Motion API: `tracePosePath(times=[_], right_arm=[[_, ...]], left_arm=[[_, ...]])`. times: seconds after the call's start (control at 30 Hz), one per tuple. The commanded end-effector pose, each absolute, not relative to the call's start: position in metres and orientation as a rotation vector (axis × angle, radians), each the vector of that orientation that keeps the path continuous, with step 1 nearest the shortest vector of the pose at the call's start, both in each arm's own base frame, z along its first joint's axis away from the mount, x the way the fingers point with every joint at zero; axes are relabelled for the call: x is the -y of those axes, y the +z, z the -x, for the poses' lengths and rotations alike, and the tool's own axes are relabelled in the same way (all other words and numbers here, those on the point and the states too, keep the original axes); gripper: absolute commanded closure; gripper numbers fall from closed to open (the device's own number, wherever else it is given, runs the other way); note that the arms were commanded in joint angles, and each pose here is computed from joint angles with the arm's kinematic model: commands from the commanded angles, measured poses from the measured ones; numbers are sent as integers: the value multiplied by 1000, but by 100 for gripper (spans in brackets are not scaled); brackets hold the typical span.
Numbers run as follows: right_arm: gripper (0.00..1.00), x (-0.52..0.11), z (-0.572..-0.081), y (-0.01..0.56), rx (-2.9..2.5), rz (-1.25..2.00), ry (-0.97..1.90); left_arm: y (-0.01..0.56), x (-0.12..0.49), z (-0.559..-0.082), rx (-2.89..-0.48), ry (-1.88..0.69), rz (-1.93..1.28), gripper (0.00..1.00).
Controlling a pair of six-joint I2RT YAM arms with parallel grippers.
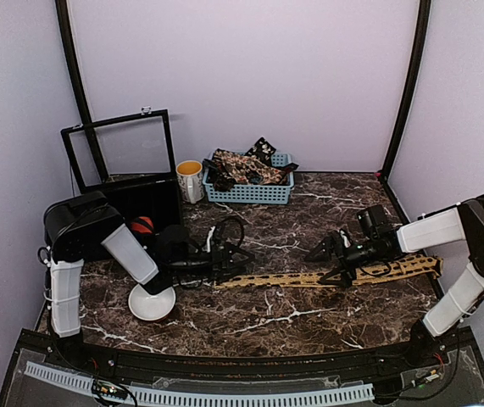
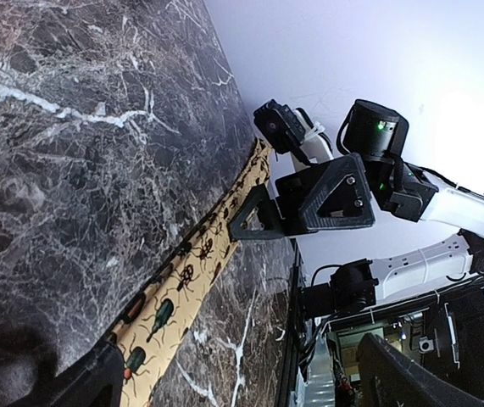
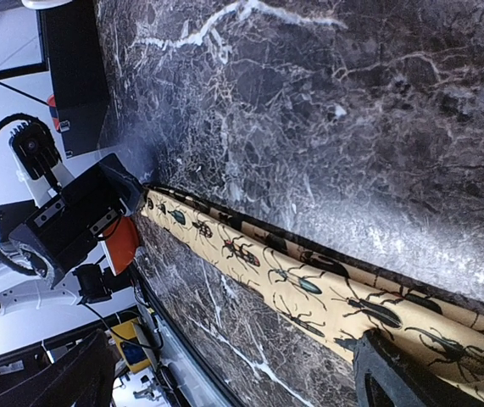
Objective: Roll the ties
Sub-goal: Smooth out the tie at the center of the board.
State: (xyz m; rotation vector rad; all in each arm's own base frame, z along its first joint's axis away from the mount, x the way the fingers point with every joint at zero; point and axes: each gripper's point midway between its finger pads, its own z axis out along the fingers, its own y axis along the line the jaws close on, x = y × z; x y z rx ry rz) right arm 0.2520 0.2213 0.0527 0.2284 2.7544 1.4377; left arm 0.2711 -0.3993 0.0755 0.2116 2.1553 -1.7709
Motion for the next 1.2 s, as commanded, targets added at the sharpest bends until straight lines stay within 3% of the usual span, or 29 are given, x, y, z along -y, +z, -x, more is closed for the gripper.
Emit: tracePosePath(times=[0.0, 0.23, 0.7, 0.87, 1.17], right_arm=[[1, -199, -241, 21, -2859, -325, 1267], [1, -199, -244, 24, -2852, -313, 1268], [1, -199, -244, 18, -2879, -329, 1259], [1, -202, -250, 29, -2851, -282, 1278], [1, -219, -278, 113, -2623, -60, 1372]], left_arm=[[79, 398, -266, -2236, -1700, -268, 1], [107, 402, -268, -2221, -1655, -361, 1], [42, 380, -255, -2357, -1601, -225, 1], [70, 385, -266, -2310, -1523, -322, 1], [139, 379, -300, -2292, -1133, -518, 1]])
